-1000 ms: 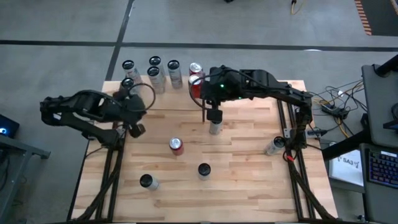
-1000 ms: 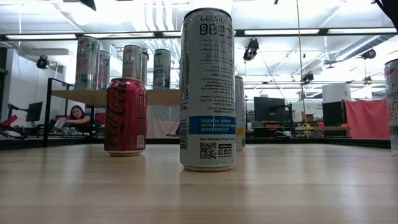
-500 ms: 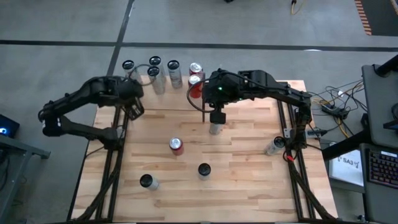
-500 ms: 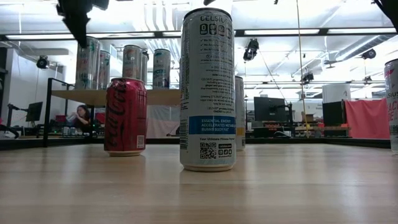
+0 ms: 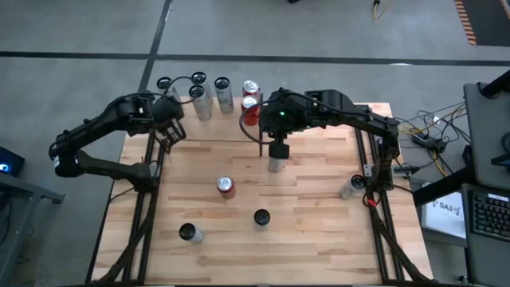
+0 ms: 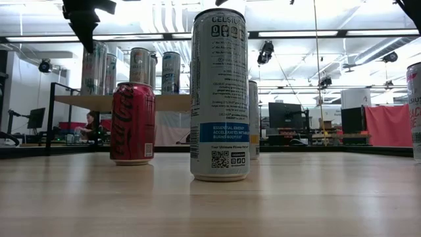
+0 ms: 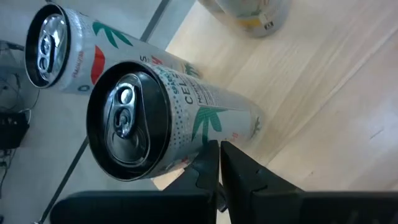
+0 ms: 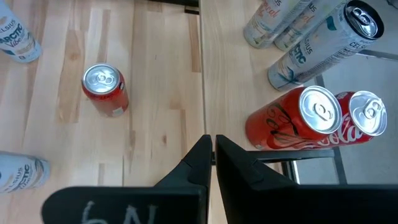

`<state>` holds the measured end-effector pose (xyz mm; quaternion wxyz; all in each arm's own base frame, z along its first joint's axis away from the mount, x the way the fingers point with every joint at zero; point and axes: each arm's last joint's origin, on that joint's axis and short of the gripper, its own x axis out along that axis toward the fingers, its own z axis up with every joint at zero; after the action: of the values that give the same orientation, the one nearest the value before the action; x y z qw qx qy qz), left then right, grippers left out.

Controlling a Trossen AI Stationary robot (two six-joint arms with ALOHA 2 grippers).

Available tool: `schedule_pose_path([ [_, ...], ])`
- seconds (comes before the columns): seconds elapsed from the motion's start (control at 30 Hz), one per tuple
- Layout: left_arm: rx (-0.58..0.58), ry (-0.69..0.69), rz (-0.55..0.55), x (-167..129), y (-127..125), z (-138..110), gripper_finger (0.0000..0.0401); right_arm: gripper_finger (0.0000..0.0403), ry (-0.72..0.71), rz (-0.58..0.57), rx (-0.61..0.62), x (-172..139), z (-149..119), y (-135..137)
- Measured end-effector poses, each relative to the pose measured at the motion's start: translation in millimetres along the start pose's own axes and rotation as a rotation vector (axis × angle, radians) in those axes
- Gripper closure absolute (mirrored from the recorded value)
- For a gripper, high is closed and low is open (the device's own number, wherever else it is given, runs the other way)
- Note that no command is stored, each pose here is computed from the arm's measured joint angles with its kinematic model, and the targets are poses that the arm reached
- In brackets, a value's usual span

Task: Place canned beverage on shelf
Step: Put the top white pink soda can on the shelf aligned with the other white pink soda can

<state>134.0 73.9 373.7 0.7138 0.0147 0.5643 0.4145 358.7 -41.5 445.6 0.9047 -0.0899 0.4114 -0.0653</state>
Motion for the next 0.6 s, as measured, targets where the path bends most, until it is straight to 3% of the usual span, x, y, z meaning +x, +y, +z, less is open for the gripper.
schedule_pose_path([
  [0.6,-0.049,-0.046,0.095,6.9,4.7,12.6,0.0401,0.039,-0.001,-0.001,0.014,-0.1,0.1,0.0],
])
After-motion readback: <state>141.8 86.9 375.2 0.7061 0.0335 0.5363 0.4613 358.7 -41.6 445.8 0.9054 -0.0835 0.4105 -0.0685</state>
